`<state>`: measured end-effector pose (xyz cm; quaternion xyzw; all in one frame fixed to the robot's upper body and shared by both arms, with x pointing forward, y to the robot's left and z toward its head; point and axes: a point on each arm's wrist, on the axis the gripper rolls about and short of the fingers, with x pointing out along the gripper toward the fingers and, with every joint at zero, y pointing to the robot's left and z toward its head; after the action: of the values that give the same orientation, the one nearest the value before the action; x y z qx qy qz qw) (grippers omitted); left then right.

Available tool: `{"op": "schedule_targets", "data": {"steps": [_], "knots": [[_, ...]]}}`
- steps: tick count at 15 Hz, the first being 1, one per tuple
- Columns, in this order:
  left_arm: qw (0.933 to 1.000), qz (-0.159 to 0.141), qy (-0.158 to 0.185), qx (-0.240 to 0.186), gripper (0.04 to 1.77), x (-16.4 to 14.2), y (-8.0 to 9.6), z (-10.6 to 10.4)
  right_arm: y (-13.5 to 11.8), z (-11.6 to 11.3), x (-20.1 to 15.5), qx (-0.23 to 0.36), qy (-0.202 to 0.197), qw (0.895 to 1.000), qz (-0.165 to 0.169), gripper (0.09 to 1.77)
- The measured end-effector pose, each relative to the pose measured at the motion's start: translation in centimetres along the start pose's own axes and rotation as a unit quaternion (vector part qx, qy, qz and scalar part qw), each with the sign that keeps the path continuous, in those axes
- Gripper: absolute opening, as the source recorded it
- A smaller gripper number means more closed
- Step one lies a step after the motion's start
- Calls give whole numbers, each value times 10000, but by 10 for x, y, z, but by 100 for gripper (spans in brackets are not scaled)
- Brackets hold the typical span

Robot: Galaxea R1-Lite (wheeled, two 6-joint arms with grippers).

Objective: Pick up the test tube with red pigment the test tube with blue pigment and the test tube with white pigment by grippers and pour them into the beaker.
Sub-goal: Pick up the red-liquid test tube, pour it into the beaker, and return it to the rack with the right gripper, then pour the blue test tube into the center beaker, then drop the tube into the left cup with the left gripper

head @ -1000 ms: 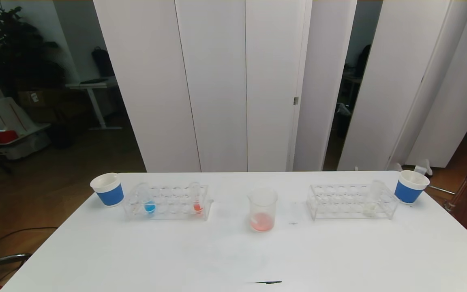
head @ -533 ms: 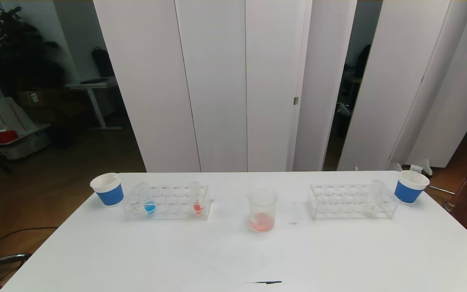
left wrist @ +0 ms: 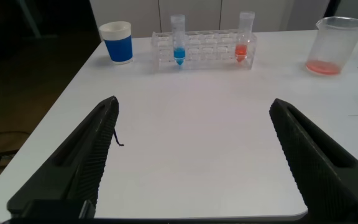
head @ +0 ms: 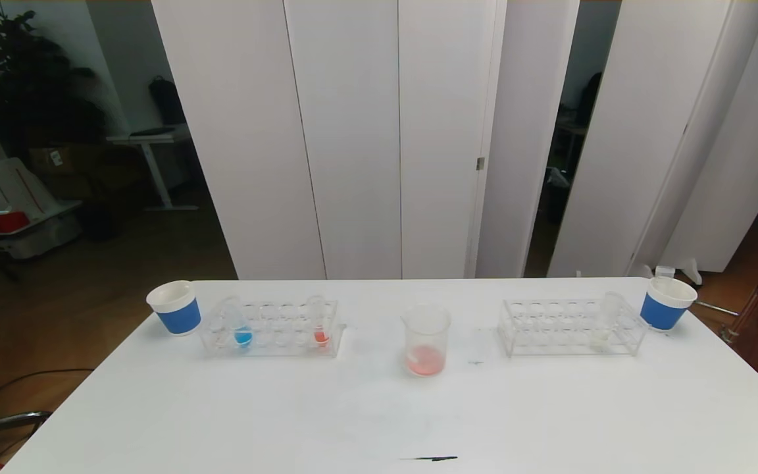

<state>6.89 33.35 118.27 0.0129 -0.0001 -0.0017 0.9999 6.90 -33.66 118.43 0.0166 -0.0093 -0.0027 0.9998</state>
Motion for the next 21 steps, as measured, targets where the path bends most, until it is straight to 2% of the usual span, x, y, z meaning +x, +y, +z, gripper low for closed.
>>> {"op": "schedule_targets", "data": {"steps": [21], "knots": [[10000,13,-49,32,174,0,0,1,0,0,0,0,-2,10000,-2,175]]}}
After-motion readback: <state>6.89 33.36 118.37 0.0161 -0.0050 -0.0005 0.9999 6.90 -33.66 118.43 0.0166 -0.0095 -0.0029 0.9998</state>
